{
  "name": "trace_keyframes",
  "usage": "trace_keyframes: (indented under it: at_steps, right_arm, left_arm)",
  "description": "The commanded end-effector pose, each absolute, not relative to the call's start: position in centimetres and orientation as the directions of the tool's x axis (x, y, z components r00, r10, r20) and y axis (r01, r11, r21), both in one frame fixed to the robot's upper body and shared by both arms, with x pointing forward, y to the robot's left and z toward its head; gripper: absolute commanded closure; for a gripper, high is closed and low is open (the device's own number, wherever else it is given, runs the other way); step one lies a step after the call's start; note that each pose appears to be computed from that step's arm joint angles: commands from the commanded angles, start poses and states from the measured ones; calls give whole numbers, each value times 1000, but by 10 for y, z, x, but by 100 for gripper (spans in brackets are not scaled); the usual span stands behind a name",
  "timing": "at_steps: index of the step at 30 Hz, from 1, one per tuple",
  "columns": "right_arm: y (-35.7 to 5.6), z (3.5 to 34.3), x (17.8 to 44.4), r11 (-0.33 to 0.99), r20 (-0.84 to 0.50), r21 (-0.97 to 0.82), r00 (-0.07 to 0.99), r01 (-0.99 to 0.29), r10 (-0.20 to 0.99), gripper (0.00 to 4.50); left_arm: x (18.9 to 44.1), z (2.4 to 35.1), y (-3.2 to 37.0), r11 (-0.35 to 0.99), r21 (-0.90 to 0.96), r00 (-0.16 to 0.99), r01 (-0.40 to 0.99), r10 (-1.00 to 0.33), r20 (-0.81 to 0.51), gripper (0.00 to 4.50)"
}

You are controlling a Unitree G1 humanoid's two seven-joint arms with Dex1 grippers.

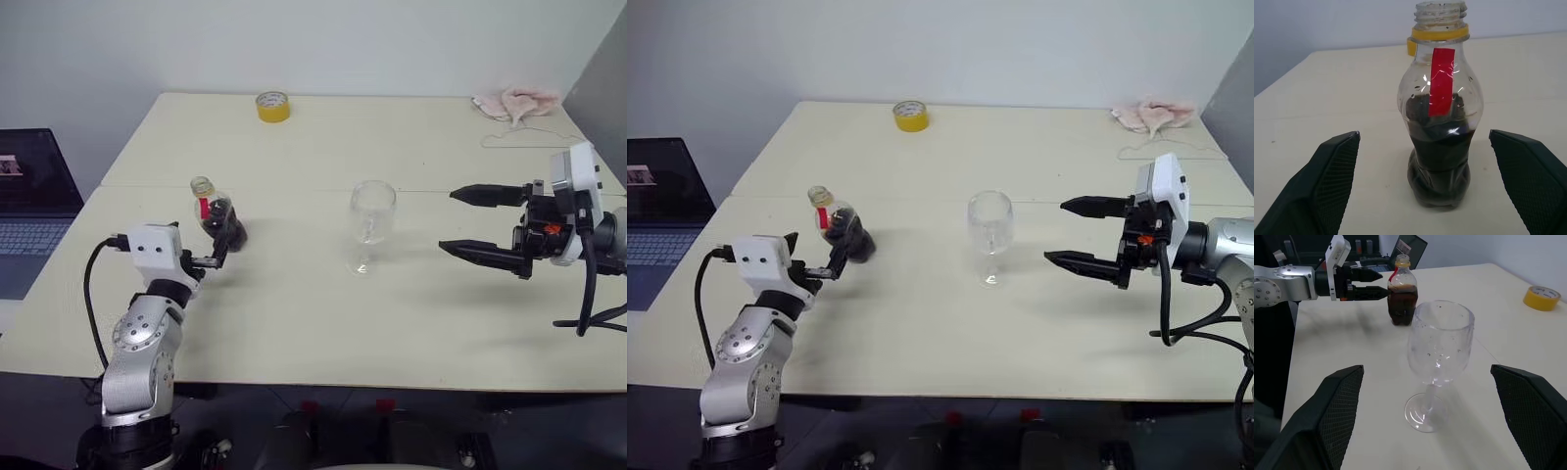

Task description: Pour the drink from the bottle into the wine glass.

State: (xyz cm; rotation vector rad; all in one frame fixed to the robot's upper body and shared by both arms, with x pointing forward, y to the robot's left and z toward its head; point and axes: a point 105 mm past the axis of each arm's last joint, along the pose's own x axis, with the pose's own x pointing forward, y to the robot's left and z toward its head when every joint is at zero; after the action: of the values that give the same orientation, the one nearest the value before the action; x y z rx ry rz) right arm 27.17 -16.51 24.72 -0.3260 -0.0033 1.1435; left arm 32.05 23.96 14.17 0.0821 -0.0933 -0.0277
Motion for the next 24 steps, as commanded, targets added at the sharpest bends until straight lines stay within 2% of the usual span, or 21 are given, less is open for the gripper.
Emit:
trace_keyframes:
  at_steps: [1, 24]
  right_arm:
    - [-160, 263, 263, 344, -141, -316, 402, -884, 905, 5]
    - [-148, 262, 260, 314, -154, -324, 377, -892, 913, 5]
  left_arm:
    - [328, 150, 236, 992, 121, 992, 45, -59, 112, 0]
    - [368, 145, 228, 978, 172, 988, 116, -131, 79, 0]
